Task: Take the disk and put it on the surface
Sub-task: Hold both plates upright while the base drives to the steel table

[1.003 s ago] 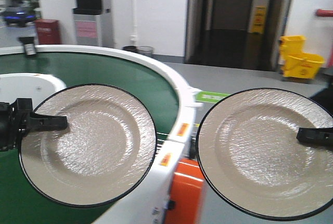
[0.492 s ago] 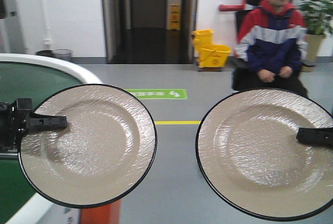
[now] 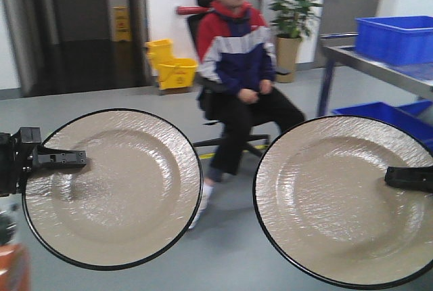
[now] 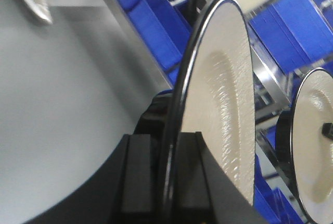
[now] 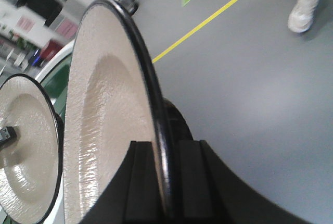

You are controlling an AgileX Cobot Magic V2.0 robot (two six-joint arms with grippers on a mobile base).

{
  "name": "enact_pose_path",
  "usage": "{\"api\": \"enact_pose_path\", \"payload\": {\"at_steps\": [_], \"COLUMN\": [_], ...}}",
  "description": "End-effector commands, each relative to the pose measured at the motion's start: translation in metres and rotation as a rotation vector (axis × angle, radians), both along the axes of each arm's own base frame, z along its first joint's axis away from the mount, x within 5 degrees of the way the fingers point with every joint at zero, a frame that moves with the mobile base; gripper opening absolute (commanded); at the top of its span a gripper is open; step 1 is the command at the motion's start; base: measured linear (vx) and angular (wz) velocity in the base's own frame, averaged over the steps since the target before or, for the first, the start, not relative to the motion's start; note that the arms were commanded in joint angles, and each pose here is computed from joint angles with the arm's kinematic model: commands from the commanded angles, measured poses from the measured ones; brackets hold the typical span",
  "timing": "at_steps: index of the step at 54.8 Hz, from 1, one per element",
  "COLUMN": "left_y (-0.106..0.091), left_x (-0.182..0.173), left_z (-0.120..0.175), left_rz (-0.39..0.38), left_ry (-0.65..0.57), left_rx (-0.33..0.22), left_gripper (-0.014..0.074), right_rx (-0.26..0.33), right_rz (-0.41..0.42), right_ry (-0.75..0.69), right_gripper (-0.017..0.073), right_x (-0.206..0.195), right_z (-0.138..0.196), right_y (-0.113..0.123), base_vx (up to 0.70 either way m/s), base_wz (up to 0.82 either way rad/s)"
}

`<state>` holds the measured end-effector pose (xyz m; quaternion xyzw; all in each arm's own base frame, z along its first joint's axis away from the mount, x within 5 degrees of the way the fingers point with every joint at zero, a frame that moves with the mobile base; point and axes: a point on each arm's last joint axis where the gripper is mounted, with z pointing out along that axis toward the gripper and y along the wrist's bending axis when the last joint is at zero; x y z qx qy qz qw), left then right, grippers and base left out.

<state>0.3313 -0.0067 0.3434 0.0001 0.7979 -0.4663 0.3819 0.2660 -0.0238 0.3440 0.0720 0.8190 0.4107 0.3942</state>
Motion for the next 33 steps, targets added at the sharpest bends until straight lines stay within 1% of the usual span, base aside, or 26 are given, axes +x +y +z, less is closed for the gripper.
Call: {"api": "enact_pose_path", "payload": {"at_steps": [1, 16, 24, 33], "left_y": [-0.0054, -0.0053, -0.0053, -0.0053], "left_x": [-0.0091, -0.0090, -0.0090, -0.0090], "left_z": [0.0358, 0.0358, 0.0358, 0.0358], "left_rz": [0.000, 0.001, 0.001, 0.001], "left_ry": [-0.094, -0.094, -0.094, -0.094], "left_rx": [-0.131, -0.130, -0.130, -0.130], "left_gripper": [-0.0001, -0.0001, -0.0001, -0.0001], "right_rx": [0.095, 0.095, 0.095, 0.095], "right_rz": [-0.017, -0.017, -0.017, -0.017], "right_ry": [-0.105, -0.105, -0.105, -0.105], "right_gripper": [-0.0009, -0.0009, -0.0009, -0.0009], "right_x": [-0.0049, -0.0049, -0.0049, -0.0049], "right_z": [0.0286, 0.0286, 0.0286, 0.0286], "right_y": [0.0036, 0.0036, 0.0036, 0.0036], "base_vx": [0.24, 0.28, 0.36, 0.41], "base_wz": [-0.67, -0.56, -0.33, -0.17]}}
